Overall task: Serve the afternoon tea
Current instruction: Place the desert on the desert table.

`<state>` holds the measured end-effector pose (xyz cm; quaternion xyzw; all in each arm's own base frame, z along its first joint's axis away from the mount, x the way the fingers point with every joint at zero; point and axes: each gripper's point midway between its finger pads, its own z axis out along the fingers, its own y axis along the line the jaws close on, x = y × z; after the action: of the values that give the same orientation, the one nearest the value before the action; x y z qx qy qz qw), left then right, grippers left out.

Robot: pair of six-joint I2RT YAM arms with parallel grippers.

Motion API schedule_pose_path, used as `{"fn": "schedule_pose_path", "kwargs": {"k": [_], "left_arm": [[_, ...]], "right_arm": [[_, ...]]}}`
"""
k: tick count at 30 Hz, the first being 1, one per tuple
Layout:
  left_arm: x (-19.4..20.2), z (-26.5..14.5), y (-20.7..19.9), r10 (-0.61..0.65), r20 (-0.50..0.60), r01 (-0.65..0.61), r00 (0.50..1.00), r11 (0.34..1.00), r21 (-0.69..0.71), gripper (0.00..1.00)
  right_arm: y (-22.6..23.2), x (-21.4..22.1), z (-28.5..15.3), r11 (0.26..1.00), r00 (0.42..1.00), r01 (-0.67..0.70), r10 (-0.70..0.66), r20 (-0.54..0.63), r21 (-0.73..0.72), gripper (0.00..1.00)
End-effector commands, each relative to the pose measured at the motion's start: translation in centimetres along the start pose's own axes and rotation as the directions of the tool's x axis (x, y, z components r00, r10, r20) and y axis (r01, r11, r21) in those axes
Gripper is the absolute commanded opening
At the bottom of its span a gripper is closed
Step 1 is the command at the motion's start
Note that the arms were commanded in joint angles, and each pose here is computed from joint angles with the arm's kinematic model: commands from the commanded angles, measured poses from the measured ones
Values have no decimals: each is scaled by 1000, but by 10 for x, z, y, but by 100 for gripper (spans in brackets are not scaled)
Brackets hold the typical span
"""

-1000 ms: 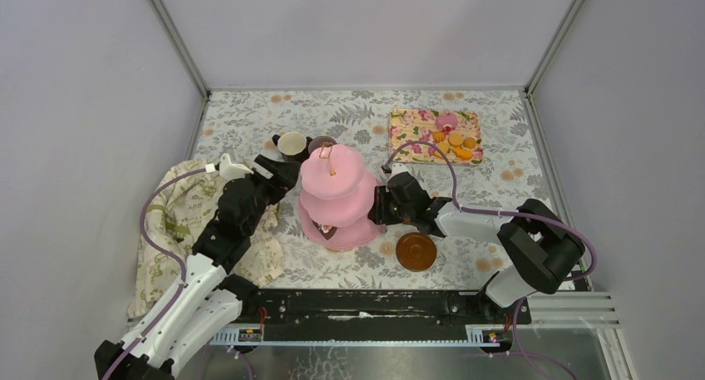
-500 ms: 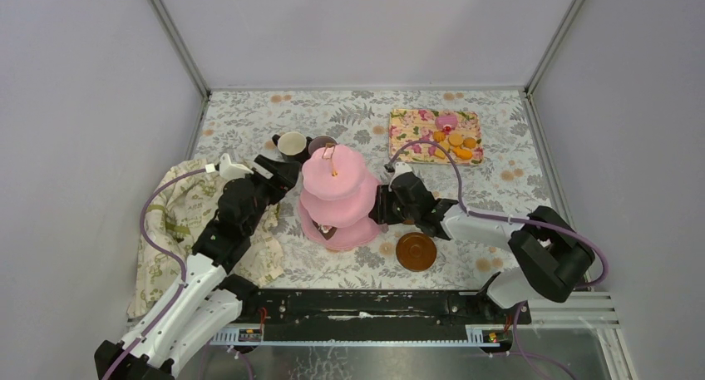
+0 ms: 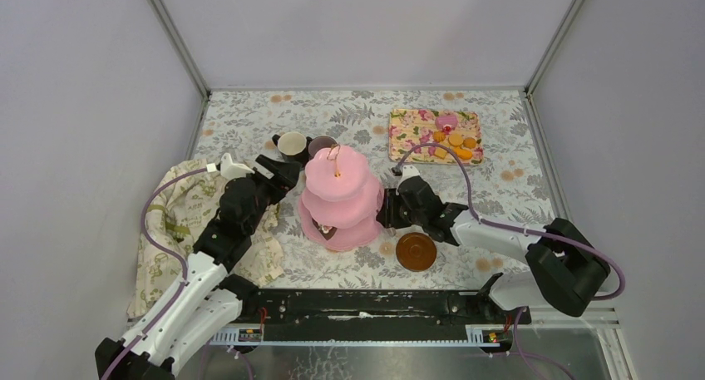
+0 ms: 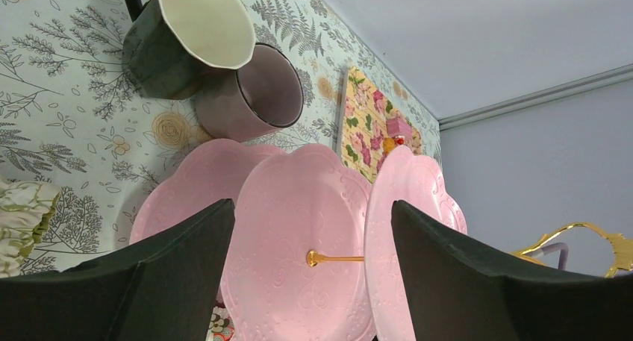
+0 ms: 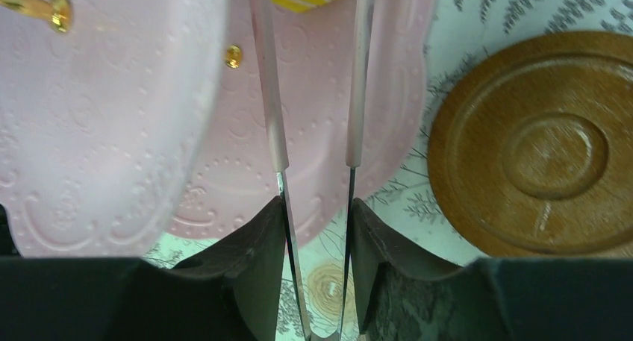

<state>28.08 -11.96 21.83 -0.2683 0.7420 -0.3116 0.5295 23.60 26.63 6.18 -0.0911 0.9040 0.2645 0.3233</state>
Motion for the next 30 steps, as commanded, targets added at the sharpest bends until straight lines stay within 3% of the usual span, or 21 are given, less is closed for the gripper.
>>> {"fn": "schedule_pose_path", "kwargs": {"k": [1,15,26,30], "left_arm": [[-13,-1,-18,-8,40,6,999,999,50,84],[-18,-2,-26,1,49,-5,999,997,75,84],[-22,-8,-29,11,64,-17,998,995,97,84],[-22,-9,-29,11,63,-17,998,995,102,84]], "right_arm": [[-5,-6,-12,999,999,14,-16,42,39,41],[-26,-21,-39,986,993,-19,0,120,163,40],[-56,-75,-76,918,966,-52,-53,253,393,45],[-81,-101,-80,899,957,-119,-8,290,420,45]]}}
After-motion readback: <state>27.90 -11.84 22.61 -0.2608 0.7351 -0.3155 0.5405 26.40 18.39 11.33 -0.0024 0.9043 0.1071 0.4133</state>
